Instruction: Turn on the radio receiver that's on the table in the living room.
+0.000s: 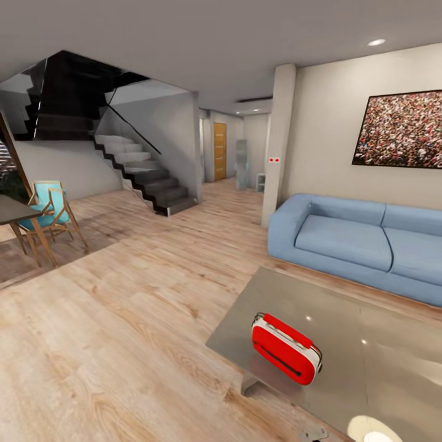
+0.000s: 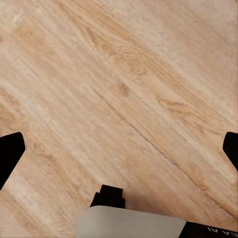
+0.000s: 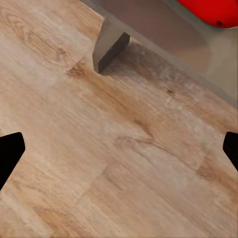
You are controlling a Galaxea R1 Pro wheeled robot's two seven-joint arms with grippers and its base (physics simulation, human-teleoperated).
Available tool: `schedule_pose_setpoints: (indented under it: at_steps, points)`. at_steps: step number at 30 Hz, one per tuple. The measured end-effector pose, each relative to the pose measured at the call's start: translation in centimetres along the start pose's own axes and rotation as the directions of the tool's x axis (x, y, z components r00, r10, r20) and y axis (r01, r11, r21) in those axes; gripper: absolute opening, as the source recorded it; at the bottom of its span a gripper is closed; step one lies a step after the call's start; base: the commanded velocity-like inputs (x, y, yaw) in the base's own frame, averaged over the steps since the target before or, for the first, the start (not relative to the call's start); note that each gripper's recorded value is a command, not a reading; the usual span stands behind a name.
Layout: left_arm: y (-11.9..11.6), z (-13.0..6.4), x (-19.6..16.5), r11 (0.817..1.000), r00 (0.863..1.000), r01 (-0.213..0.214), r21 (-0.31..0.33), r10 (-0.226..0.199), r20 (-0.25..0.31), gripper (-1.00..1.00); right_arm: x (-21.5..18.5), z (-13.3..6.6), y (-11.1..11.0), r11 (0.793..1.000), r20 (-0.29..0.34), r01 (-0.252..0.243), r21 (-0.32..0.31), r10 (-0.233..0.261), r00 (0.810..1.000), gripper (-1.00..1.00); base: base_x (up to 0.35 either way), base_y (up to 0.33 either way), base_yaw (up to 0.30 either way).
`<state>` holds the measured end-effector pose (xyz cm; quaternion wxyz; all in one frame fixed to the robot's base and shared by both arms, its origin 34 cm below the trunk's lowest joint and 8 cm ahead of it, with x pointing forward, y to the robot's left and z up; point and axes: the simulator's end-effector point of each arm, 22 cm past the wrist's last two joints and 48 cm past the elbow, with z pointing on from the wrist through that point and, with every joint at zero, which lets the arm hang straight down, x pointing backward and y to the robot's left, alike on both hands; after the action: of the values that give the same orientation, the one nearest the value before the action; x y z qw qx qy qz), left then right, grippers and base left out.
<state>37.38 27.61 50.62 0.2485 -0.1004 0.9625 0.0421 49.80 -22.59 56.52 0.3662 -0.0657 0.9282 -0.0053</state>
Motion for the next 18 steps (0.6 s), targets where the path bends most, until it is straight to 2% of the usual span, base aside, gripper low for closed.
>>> schedule_pose_setpoints:
  at_steps: [18]
  points:
    - [-0.02,0.0,0.0,1.0,1.0,0.0,0.0,0.0,0.0,1.0,0.0,0.0,0.0,1.0,0.0,0.0,0.0,0.0,1.0,1.0,0.212,0.26,0.0]
